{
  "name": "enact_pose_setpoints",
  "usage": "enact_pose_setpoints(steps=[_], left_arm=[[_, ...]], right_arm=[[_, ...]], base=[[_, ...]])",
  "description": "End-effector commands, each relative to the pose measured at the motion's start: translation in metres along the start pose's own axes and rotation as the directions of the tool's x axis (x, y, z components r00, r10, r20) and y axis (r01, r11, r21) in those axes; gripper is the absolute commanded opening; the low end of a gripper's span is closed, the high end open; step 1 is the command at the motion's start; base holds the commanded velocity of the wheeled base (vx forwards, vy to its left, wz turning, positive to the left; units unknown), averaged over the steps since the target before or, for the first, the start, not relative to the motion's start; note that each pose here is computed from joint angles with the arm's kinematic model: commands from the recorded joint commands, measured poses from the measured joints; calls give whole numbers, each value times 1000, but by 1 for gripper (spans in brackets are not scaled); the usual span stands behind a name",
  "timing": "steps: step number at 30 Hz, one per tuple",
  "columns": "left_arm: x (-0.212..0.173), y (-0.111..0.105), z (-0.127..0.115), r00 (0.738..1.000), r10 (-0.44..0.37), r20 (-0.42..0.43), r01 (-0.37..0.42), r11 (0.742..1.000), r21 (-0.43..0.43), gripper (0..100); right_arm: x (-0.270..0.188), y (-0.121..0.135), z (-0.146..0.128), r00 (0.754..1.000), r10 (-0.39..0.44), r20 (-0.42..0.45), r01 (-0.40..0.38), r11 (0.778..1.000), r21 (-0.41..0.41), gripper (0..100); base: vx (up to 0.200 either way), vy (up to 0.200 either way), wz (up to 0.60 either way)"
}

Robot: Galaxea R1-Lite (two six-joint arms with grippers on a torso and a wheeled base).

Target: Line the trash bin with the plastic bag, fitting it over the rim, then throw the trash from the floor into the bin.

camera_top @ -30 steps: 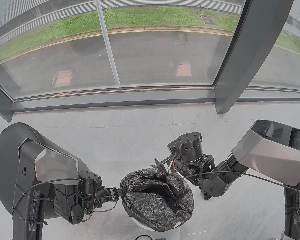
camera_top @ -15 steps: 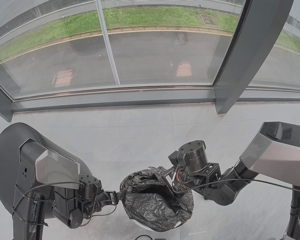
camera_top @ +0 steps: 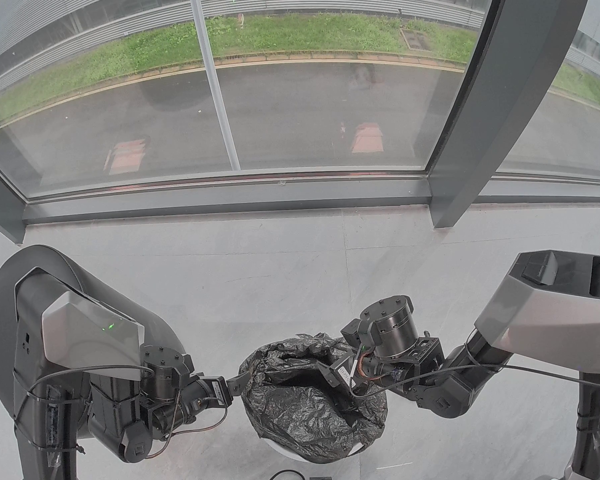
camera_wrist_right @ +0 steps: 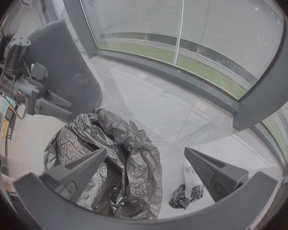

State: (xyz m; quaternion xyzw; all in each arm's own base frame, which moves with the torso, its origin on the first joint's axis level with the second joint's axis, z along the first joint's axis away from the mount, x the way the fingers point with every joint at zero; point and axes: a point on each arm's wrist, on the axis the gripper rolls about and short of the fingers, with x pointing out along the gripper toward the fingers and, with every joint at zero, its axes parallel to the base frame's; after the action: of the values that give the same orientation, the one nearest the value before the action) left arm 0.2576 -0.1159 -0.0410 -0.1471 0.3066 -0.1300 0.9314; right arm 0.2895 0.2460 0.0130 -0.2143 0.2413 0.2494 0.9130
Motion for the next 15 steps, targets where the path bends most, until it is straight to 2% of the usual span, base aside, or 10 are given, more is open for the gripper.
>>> enact_pose_setpoints(steps=[1,8,15], left_arm=[[-7,-5,8,999,-20,29,20,1000,-6,100],[-7,-7,7,999,-27,25,28,999,-28,100],[-9,-6,6,1000,-22,19,23,999,-28,100]], right_arm=[[15,5,-14,999,6,-43,-7,1000,-10,100],[31,1,-17,999,-20,-49,20,1000,-1,100],[53,-17,-22,996,-70,-56,70,998,5,100]], base=[[0,0,0],[0,0,0],[0,0,0]])
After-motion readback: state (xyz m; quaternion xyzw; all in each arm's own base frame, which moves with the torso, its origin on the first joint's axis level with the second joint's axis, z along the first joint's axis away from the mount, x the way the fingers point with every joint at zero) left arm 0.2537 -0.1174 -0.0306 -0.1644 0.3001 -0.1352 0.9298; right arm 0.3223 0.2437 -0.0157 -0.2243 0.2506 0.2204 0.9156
